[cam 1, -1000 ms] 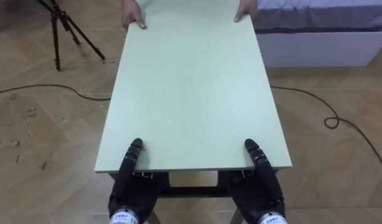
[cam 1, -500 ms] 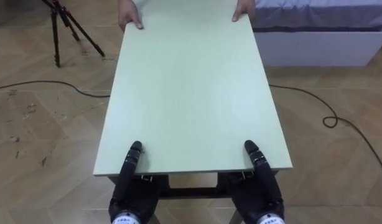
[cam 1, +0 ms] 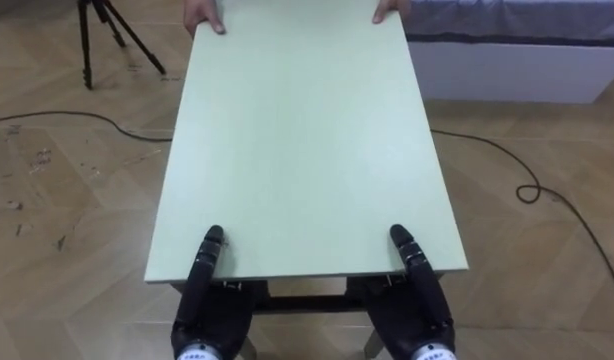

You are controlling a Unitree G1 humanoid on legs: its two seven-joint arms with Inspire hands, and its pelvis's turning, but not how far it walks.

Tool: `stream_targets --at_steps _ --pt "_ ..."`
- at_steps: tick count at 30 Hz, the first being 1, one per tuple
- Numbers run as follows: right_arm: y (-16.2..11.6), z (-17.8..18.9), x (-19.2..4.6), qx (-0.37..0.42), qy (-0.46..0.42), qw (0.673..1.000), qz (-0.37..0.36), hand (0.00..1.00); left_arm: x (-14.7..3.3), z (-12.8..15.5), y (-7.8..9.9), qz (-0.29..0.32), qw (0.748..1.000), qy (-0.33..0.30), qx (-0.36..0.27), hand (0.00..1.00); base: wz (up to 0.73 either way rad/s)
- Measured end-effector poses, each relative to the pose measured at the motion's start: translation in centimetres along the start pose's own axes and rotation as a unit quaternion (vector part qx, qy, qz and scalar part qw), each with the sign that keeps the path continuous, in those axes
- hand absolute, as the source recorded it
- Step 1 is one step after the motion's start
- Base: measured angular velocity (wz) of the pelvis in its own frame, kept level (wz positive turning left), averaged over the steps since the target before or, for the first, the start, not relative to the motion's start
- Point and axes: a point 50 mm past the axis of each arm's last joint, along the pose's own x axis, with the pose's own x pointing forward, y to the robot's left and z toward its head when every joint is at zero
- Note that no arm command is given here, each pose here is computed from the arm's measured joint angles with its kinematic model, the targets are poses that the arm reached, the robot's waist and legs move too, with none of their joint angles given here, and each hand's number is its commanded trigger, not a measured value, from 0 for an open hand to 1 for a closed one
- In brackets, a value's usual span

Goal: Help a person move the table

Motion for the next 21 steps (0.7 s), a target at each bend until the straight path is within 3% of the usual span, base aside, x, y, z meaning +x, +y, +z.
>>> stream_targets --at_steps 8,17,21 --pt "1.6 1.2 1.4 -0.006 -0.018 0.999 0.035 1.0 1.8 -0.2 -2.1 -0.034 0.999 0.01 0.003 1.0 0.28" --pt "0.2 1.7 0.6 -0.01 -0.015 1.0 0.008 1.0 1.6 -0.8 -0.8 -0.007 1.0 0.025 -0.002 1.0 -0.06" --pt "-0.7 2.0 -0.4 0.004 -0.025 1.0 -0.007 1.0 1.8 -1.1 -0.8 -0.007 0.999 0.049 0.016 1.0 0.6"
